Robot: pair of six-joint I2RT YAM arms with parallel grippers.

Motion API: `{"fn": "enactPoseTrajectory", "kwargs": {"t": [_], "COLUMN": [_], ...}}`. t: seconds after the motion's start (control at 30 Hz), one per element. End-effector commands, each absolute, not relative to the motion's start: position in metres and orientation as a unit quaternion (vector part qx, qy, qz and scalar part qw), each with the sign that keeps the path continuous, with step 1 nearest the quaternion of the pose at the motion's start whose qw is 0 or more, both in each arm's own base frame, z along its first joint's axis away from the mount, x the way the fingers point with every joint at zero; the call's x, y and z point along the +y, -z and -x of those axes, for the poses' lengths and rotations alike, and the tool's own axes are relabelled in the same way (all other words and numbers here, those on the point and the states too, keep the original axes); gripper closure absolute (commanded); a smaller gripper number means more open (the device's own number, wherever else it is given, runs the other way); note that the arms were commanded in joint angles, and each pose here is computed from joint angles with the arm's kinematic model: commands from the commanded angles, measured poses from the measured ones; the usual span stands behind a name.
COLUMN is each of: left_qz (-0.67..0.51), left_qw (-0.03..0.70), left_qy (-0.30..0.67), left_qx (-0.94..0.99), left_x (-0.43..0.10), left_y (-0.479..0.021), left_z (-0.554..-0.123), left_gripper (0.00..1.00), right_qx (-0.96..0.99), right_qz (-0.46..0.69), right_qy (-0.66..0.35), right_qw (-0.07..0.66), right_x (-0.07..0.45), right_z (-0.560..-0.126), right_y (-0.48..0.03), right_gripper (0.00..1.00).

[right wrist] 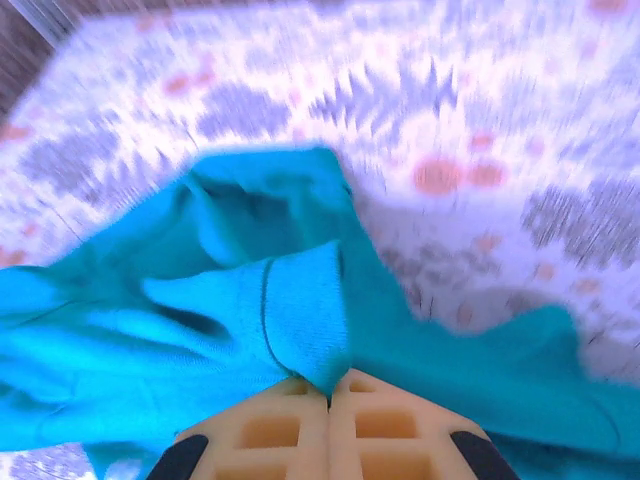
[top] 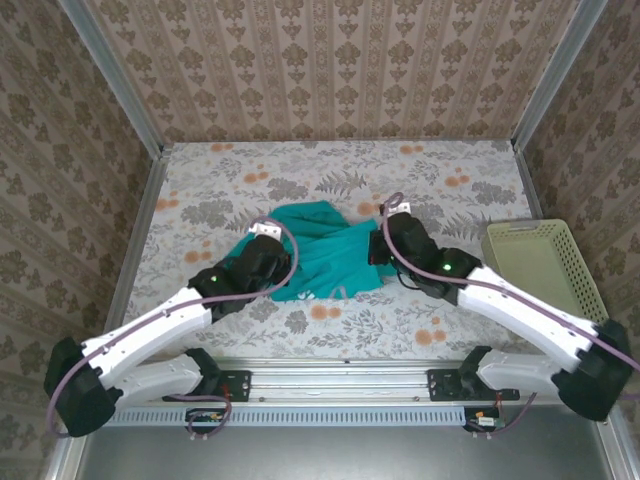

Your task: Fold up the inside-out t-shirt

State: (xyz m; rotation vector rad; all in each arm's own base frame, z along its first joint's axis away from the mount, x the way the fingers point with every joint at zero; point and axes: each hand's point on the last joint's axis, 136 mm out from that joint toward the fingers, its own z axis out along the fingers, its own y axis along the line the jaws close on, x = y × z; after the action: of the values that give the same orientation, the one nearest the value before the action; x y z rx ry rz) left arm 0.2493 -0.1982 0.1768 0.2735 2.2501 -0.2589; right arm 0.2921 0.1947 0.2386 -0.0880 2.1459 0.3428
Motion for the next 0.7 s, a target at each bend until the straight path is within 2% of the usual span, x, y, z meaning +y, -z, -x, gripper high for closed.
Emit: {"fn": "enactPoseTrajectory", "kwargs": {"t": [0.0, 0.17, 0.23, 0.37, 0.5, 0.57, 0.67], "left_qz": [-0.114, -0.158, -0.138, -0.066, -0.047, -0.062, -0.138], "left_qw": [0.429, 0.483, 0.493, 0.444, 0.446, 0.457, 0.479], "left_qy": [-0.011, 0.001, -0.016, -0.100, -0.104, -0.090, -0.036], "left_qx": [0.896, 0.861, 0.859, 0.888, 0.888, 0.883, 0.866], "left_x": [-0.175, -0.208, -0.195, -0.140, -0.128, -0.138, -0.185], "left_y": [-0.193, -0.233, -0.230, -0.205, -0.208, -0.216, -0.229], "left_z": [-0.255, -0.241, -0.243, -0.253, -0.249, -0.249, -0.244], "left_gripper": [1.00, 1.00, 1.00, 1.00, 1.00, 1.00, 1.00], "right_qx": [0.865, 0.861, 0.865, 0.873, 0.878, 0.879, 0.879], "right_qz": [0.055, 0.085, 0.080, 0.053, 0.061, 0.069, 0.078], "right_qy": [-0.018, -0.017, -0.007, 0.051, 0.033, 0.016, -0.024], "right_qw": [0.499, 0.502, 0.496, 0.483, 0.474, 0.472, 0.470], "right_x": [0.151, 0.166, 0.166, 0.149, 0.157, 0.166, 0.186], "right_z": [-0.277, -0.269, -0.272, -0.277, -0.280, -0.282, -0.286], "right_y": [-0.267, -0.269, -0.259, -0.239, -0.232, -0.233, -0.230], "right_gripper": [1.00, 1.00, 1.00, 1.00, 1.00, 1.00, 1.00]}}
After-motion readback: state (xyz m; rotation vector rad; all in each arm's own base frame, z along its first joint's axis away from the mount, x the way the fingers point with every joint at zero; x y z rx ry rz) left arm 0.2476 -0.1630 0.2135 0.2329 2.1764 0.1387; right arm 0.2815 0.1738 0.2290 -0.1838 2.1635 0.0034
